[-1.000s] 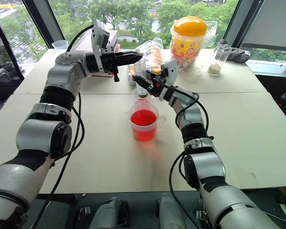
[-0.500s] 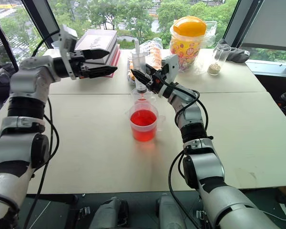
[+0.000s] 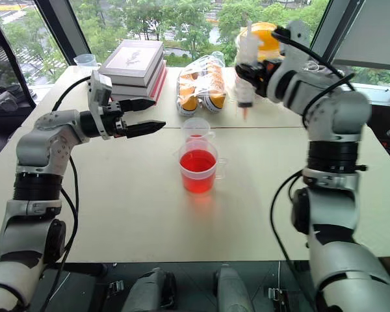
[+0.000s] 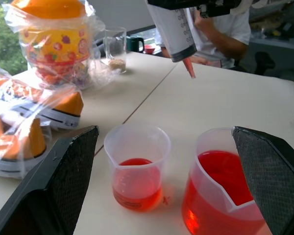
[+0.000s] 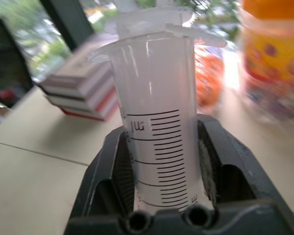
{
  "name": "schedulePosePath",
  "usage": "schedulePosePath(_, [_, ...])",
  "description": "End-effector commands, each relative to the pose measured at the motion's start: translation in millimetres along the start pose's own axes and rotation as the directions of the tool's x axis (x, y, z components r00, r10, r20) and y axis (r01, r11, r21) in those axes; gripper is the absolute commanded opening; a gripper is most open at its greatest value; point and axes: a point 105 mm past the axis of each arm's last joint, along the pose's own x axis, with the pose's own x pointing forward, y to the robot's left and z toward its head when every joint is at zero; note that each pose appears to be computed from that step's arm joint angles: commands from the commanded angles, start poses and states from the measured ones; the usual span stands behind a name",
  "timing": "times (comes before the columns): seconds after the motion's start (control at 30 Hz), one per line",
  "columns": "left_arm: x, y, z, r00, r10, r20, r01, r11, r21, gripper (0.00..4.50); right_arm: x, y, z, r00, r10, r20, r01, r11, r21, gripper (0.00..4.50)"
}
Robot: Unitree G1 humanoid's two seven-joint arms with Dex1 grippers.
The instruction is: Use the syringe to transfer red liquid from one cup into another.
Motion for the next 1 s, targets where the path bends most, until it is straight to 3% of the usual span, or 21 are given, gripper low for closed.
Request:
schedulePosePath(0.03, [4.5, -11.3, 9.2, 0.999, -0.032, 0.035, 0.032, 0.999, 0.017, 4.48, -16.9, -18.2, -38.8, 0.970, -0.064, -0.233, 0.063, 0.998, -0.010, 1.40])
schedulePosePath(0.2, [7.2, -17.6, 5.7, 0.999, -0.043, 0.033, 0.043, 0.999, -0.002, 4.48, -27.0, -47.1, -101.2, 0.879, -0.118, -0.462, 0.138, 0.990, 0.011, 1.40])
schedulePosePath(0.43, [6.5, -22.3, 4.0, 0.999, -0.049, 0.019, 0.049, 0.999, -0.005, 4.48, -21.6, -66.8, -151.0, 0.819, -0.133, -0.558, 0.182, 0.983, 0.033, 1.40])
schedulePosePath(0.5, [5.7, -22.9, 3.7, 0.999, -0.048, 0.016, 0.048, 0.999, -0.006, 4.50, -20.5, -67.3, -156.1, 0.816, -0.122, -0.565, 0.179, 0.983, 0.047, 2.43])
schedulePosePath(0.63, [3.5, -24.9, 3.1, 0.999, -0.052, 0.006, 0.052, 0.999, -0.010, 4.50, -22.4, -64.9, -147.5, 0.839, -0.092, -0.537, 0.159, 0.984, 0.079, 4.36])
schedulePosePath(0.73, [1.5, -26.2, 1.9, 0.999, -0.054, -0.005, 0.054, 0.998, -0.011, 4.50, -28.4, -60.0, -129.6, 0.870, -0.082, -0.487, 0.117, 0.992, 0.043, 4.45])
schedulePosePath(0.8, [-1.3, -27.0, 0.6, 0.998, -0.053, -0.019, 0.053, 0.999, -0.006, 4.50, -41.9, -42.9, -101.4, 0.919, -0.003, -0.395, 0.000, 1.000, -0.009, 4.45])
schedulePosePath(1.0, [-14.6, -28.7, -2.0, 0.998, -0.040, -0.054, 0.040, 0.999, -0.007, 4.50, -90.5, -1.8, -61.8, 0.964, 0.151, -0.221, -0.196, 0.961, -0.196, 4.45])
